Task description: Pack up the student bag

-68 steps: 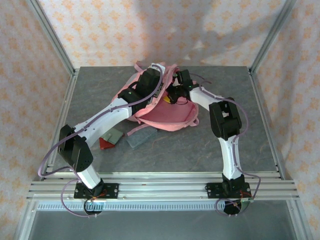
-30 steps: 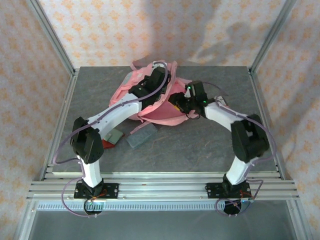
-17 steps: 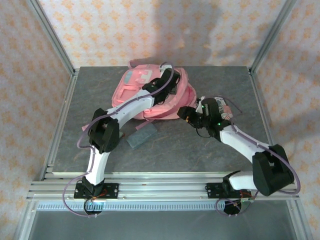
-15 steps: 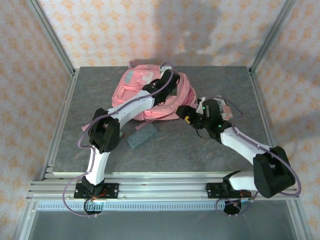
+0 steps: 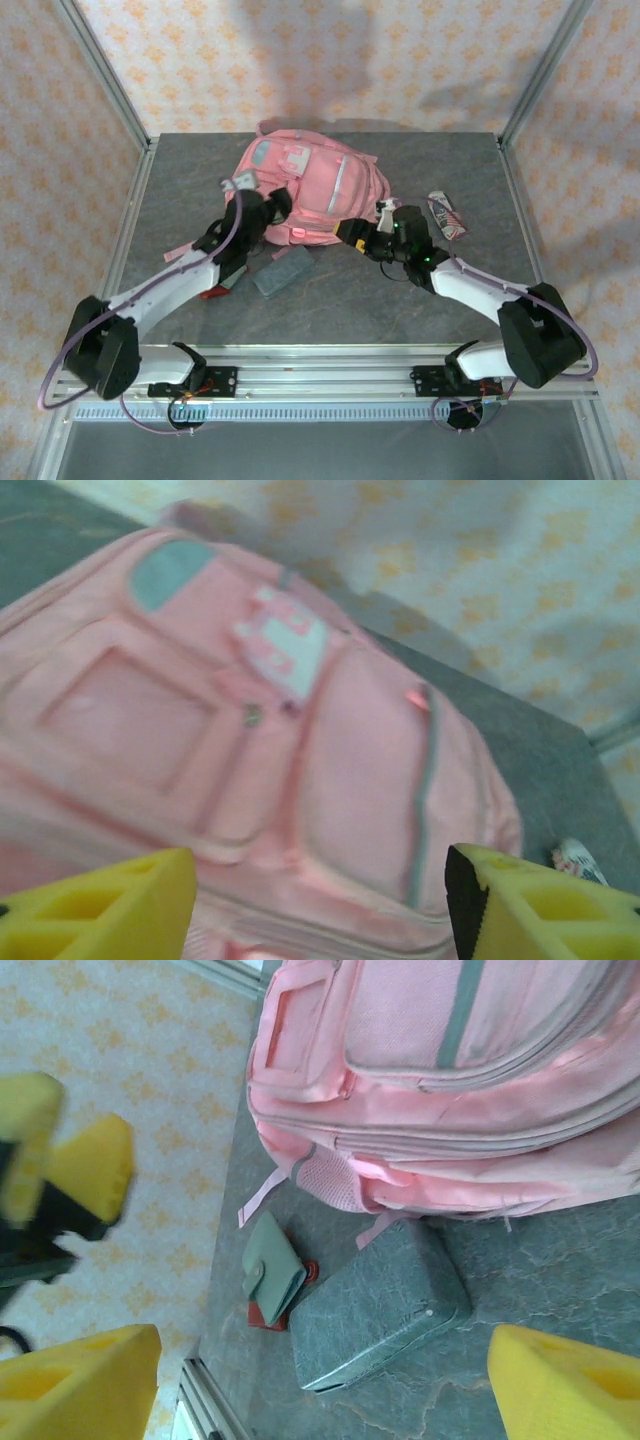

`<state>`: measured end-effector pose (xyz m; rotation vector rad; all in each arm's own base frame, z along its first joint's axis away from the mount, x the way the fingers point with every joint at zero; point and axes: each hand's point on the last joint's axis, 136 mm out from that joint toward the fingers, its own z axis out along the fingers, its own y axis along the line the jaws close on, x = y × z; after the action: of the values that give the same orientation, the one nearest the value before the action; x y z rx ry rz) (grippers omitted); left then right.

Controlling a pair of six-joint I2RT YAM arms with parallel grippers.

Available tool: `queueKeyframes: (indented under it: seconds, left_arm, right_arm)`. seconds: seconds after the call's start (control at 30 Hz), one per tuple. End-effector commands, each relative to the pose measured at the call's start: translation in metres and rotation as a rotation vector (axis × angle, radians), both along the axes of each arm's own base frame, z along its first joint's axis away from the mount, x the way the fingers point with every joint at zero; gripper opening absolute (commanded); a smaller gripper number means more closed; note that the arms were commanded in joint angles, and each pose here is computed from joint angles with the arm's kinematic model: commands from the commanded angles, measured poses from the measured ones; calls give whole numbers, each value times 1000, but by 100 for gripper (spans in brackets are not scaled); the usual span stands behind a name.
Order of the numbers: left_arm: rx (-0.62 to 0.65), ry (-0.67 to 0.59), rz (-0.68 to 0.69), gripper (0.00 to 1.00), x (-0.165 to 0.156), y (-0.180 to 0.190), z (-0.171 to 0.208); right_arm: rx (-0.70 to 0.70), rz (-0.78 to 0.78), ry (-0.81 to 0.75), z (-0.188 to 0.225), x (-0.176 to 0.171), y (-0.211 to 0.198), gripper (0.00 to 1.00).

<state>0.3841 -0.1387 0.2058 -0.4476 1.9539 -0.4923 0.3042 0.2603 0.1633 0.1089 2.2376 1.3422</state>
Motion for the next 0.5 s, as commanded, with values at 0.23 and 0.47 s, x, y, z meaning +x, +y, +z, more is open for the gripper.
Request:
queueKeyframes:
  seconds: [0.23, 0.47]
  left_arm:
    - [-280, 57, 86, 70, -7, 33, -79]
    - [-294, 132, 113, 70, 8, 32, -119]
  right_arm:
    - [59, 49, -95, 24, -9, 14, 84]
    - [35, 42, -83, 16, -15, 8, 83]
